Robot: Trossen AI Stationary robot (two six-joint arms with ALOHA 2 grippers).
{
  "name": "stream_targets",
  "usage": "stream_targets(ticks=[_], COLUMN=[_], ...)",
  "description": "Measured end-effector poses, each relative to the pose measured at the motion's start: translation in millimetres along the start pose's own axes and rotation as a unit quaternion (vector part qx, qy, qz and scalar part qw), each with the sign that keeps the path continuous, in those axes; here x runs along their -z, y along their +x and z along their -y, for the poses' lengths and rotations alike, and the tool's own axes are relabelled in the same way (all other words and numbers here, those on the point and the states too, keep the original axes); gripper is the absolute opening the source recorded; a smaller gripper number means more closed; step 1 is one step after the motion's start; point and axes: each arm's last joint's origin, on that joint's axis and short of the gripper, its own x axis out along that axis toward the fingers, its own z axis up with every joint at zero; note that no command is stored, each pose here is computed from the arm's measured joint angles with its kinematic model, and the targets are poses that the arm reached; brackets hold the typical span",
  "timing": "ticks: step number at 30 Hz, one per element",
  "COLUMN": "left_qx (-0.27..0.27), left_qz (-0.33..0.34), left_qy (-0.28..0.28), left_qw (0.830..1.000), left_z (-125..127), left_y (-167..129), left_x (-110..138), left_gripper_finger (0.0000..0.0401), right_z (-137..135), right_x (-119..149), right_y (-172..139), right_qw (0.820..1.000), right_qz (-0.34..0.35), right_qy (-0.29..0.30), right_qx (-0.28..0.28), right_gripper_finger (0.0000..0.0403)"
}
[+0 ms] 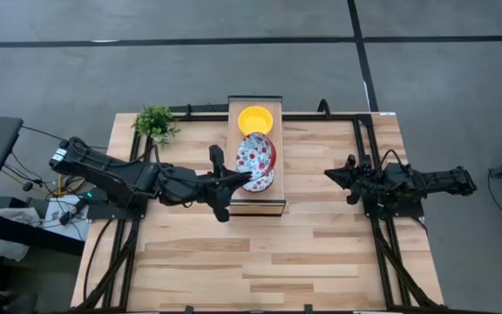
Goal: Pick & Place Mini bowls
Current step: Stack the white patterned bowl on top of the white patterned bowl on the shelf
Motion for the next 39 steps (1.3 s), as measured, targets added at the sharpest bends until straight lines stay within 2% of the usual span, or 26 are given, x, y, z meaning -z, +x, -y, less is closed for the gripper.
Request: stream_targets(ticks=[31,36,39], left_qx=[0.005,0.009,0.013], left_qz=[-0.01,-0.063,-0.092], left_qy=[0.02,0.033,0.014], left_qw=[1.0,0.997,0.996], left_z=[-9,-18,-30], left_y=[-11,-10,-8], left_x=[5,13,13], left_gripper_finger=[0.0009,0.0009,0.0009], right_z=[0,0,0], right_x=[0,0,0], right_y=[0,0,0], right_qw=[1.0,1.0,1.0], right_qz=[-0.002,-0.002,-0.002], right_qy=[-0.001,-0.001,-0.001], right_qx=[0.0,0.0,0.0], right_gripper_finger=[0.0,0.0,0.0])
